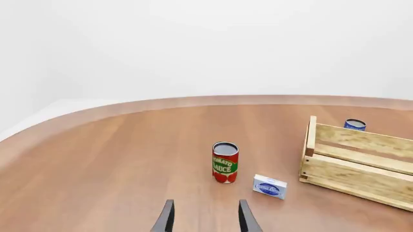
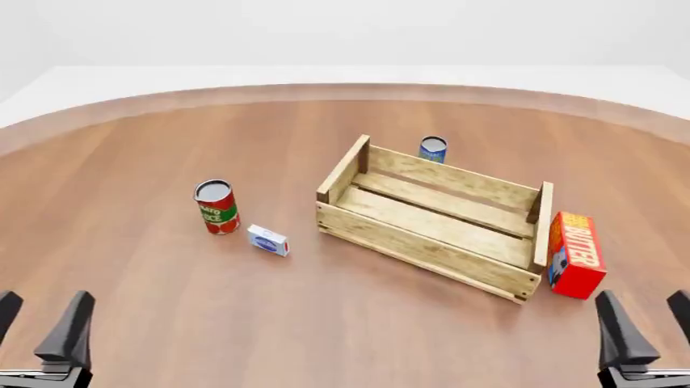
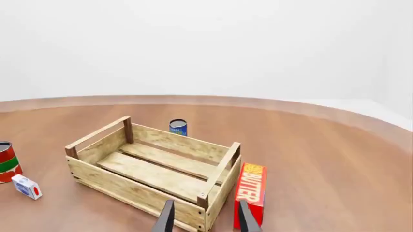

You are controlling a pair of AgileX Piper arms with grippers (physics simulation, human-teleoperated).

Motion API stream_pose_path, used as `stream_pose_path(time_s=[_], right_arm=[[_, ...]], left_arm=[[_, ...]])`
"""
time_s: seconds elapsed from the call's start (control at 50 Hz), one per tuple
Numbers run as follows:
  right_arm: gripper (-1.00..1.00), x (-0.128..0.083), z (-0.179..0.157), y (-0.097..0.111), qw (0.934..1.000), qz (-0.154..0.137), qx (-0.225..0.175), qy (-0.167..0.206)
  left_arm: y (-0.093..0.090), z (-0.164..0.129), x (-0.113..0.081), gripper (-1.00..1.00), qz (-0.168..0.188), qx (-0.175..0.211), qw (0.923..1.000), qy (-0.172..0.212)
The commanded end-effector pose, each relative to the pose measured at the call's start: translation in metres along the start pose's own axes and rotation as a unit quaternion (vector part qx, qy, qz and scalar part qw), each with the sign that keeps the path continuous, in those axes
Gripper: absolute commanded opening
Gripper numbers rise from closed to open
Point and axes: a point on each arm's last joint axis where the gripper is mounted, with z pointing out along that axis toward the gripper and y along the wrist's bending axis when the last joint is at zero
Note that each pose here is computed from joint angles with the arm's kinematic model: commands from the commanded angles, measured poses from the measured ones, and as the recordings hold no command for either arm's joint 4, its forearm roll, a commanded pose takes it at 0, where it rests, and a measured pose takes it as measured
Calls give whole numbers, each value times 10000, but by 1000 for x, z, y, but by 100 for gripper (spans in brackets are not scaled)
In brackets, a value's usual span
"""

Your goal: Pick up the butter and put it in the tray.

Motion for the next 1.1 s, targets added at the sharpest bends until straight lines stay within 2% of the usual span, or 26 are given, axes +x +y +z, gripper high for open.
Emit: stream_pose_path(time_s=[0.02, 0.26, 0.38, 0.42, 0.84, 1.1], right_arm=[[100, -3, 0, 0, 10000, -8, 17, -11], [100, -7, 0, -1, 10000, -58, 49, 41], [100, -12, 1, -2, 9997, -45, 204, 132], [100, -10, 4, -4, 9991, -180, 294, 250], [100, -5, 15, -8, 9964, -161, 545, 623], [100, 3, 24, -14, 9925, -147, 859, 863]], left_arm=[[0, 0, 0, 100, 0, 0, 10000, 0], [0, 0, 0, 100, 0, 0, 10000, 0], [0, 0, 0, 100, 0, 0, 10000, 0], [0, 0, 0, 100, 0, 0, 10000, 0], [0, 0, 0, 100, 0, 0, 10000, 0], [0, 0, 0, 100, 0, 0, 10000, 0]])
